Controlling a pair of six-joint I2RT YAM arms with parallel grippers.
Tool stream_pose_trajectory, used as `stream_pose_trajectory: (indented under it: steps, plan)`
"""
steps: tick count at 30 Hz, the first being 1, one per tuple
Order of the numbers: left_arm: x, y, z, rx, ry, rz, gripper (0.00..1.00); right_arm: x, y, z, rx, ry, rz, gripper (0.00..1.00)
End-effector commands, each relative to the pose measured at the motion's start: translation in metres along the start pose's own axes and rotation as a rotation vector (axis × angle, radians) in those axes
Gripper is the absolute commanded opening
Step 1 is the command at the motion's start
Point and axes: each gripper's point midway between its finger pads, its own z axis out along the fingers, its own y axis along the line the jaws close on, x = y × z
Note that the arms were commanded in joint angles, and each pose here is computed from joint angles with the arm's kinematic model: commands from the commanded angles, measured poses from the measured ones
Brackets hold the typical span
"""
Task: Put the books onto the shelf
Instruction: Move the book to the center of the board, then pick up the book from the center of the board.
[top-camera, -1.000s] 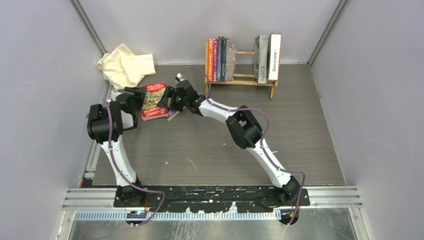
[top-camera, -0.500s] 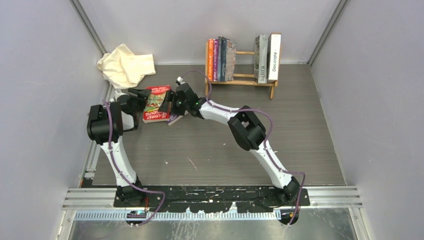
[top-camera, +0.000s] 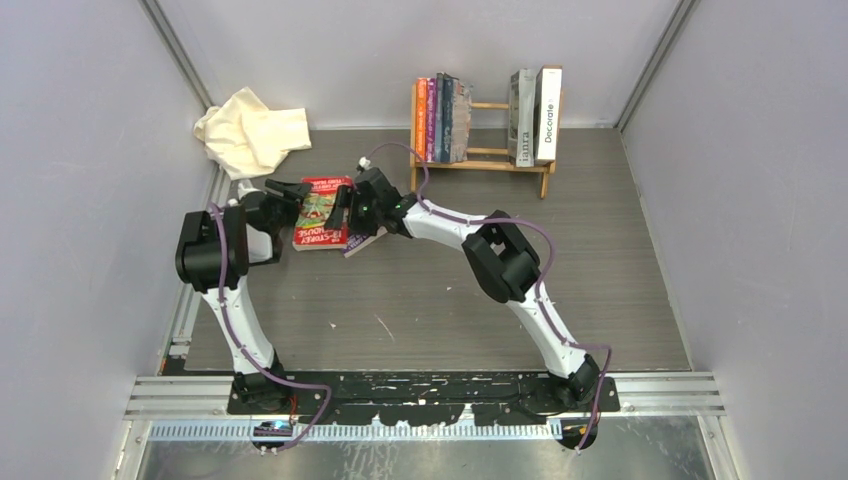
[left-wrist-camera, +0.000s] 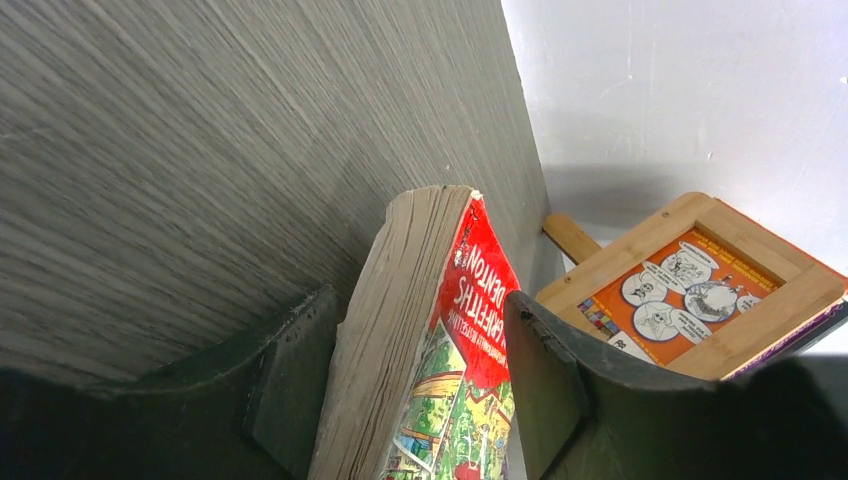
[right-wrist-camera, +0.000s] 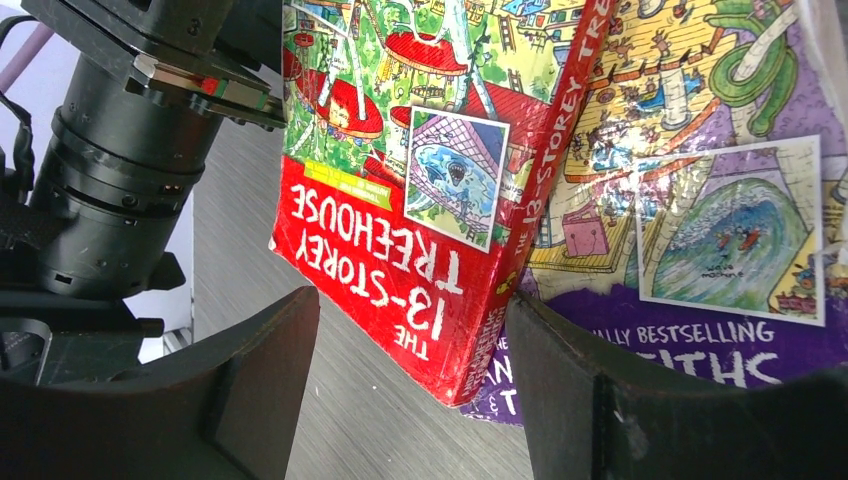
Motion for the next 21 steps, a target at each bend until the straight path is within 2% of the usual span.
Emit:
stream_pose_trajectory:
  steps: [1, 7, 21]
  plan:
    - [0.089, 0.032, -0.024, -0.123, 0.304, -0.026, 0.63, 0.011, 0.003, 0.005, -0.057, 0.01, 0.045, 0.74]
    - [0.101, 0.031, -0.025, -0.124, 0.379, 0.013, 0.62, 0.013, 0.011, 0.007, -0.186, 0.01, 0.134, 0.73]
    - [0.129, 0.038, -0.047, -0.155, 0.497, 0.074, 0.6, -0.004, 0.039, -0.01, -0.32, -0.048, 0.228, 0.69]
